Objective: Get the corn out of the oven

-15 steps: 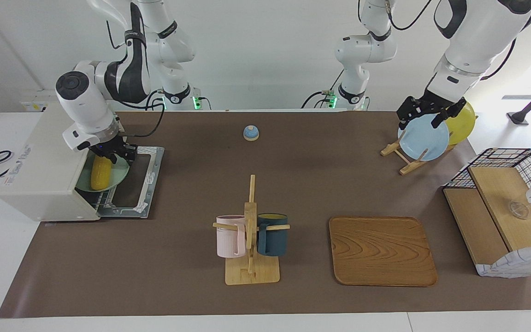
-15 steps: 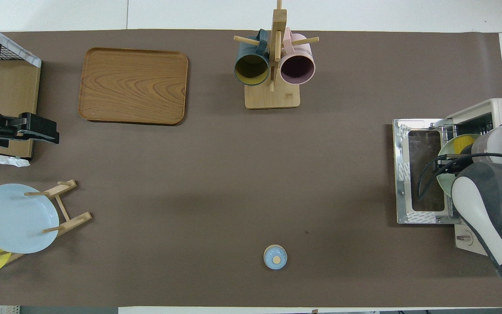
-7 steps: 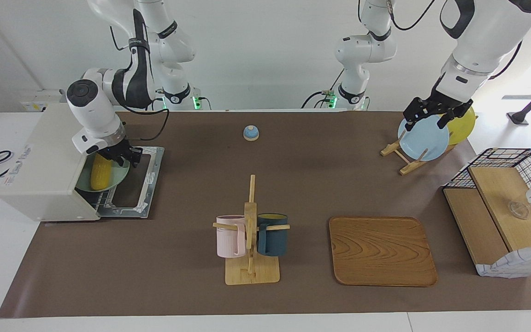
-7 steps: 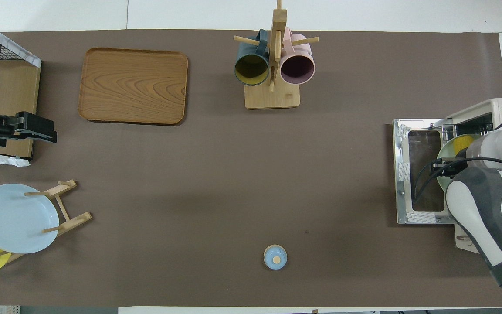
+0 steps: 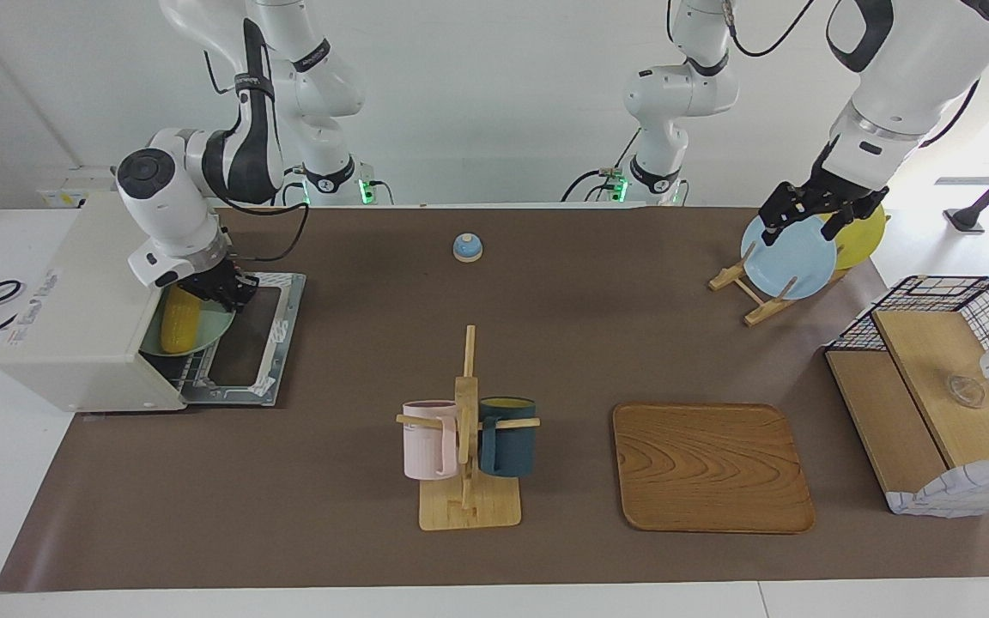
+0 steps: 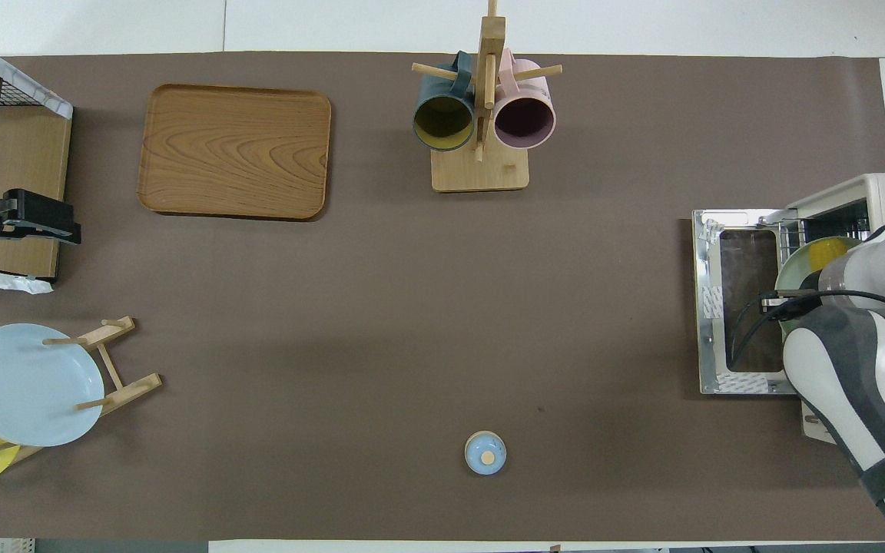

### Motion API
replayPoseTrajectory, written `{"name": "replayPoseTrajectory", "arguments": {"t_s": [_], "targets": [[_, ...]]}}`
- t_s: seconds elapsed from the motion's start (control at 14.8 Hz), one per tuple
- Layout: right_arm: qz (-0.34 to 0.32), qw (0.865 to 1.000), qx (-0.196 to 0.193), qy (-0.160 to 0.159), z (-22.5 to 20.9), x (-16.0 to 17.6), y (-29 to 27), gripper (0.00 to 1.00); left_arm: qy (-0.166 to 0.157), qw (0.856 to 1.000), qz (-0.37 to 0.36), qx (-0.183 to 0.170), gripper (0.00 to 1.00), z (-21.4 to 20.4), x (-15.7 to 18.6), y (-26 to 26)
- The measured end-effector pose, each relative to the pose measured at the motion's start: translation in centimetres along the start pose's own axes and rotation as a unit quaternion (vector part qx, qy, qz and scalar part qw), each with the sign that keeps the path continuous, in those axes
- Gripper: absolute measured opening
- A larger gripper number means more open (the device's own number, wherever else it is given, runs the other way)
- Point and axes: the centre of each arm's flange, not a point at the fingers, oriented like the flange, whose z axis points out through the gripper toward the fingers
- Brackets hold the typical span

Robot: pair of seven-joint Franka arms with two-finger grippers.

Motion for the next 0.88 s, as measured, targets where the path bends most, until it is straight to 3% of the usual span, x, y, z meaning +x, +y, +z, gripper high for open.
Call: {"name": "replayPoseTrajectory", "arguments": {"t_s": [0.4,0.88], "targets": [[-0.043,0.999,-0.006,0.004,-1.4,0.2,-5.5,0.04,0.009,1.0,0.008,-0.001,1.0,-0.2,0.1,0.6],[-0.045,0.999,-0.019,0.009,-4.5,-1.7,-23.3,0.03,0.007,1.0,0.013,-0.001,1.0,0.2,0.1,0.8]]}}
